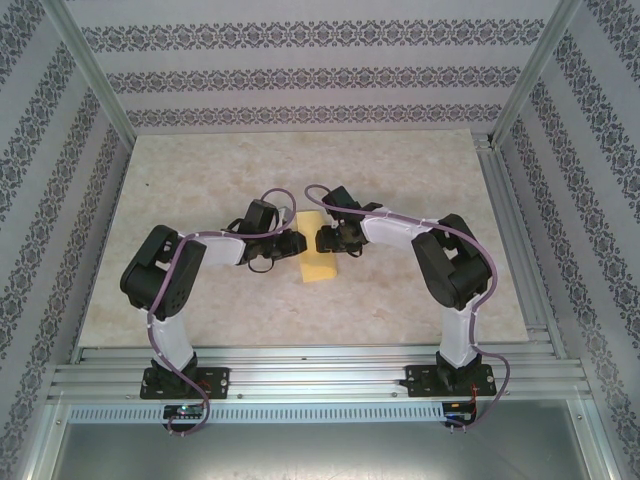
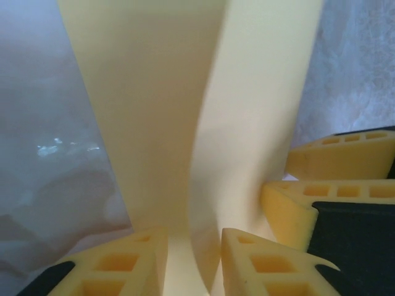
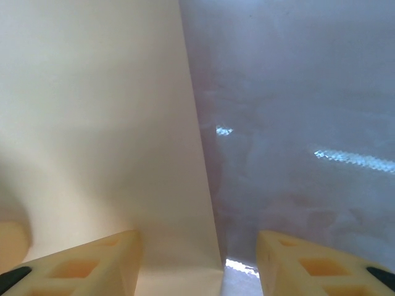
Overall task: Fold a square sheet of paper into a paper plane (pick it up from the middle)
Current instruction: First fold in half a square sheet of paper at the center of the table.
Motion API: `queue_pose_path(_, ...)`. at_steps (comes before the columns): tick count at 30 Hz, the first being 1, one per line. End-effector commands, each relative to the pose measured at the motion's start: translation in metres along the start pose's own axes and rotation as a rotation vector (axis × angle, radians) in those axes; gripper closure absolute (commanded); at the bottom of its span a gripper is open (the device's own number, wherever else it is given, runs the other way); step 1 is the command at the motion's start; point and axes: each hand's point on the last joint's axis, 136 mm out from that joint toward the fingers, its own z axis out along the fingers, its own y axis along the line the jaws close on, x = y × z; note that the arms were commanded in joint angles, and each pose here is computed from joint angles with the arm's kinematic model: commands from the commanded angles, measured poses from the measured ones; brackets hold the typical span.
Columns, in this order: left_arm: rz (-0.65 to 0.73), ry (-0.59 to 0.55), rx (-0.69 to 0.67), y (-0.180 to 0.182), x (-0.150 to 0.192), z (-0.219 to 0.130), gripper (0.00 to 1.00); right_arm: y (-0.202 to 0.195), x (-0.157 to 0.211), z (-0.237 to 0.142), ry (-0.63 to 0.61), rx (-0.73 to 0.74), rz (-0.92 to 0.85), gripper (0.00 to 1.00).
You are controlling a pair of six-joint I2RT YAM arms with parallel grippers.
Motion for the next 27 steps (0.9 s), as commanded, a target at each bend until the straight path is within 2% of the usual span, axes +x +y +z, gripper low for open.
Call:
queue_pose_path(1, -0.002, -0.06, -0.075, 0.001, -0.009, -0.014, 0.63, -0.01, -0.002, 0.007, 0.007, 0.056, -0.022, 0.48)
queue_pose_path(4, -0.009, -0.078, -0.076, 0.004, -0.011, -0.02, 0.58, -0.011, 0.0, 0.011, 0.014, 0.067, -0.032, 0.48)
queue_pose_path(8, 0.003, -0.092, -0.035, -0.008, -0.015, -0.026, 0.58, -0.011, 0.002, 0.013, 0.019, 0.077, -0.04, 0.48)
queue_pose_path(16, 0.036, -0.109, 0.055, -0.03, -0.021, -0.032, 0.73, -0.01, 0.006, 0.019, 0.038, 0.094, -0.052, 0.43)
queue_pose_path(27, 0.018, -0.051, 0.082, -0.026, -0.016, -0.012, 0.83, -0.014, 0.012, 0.024, 0.057, 0.124, -0.056, 0.43)
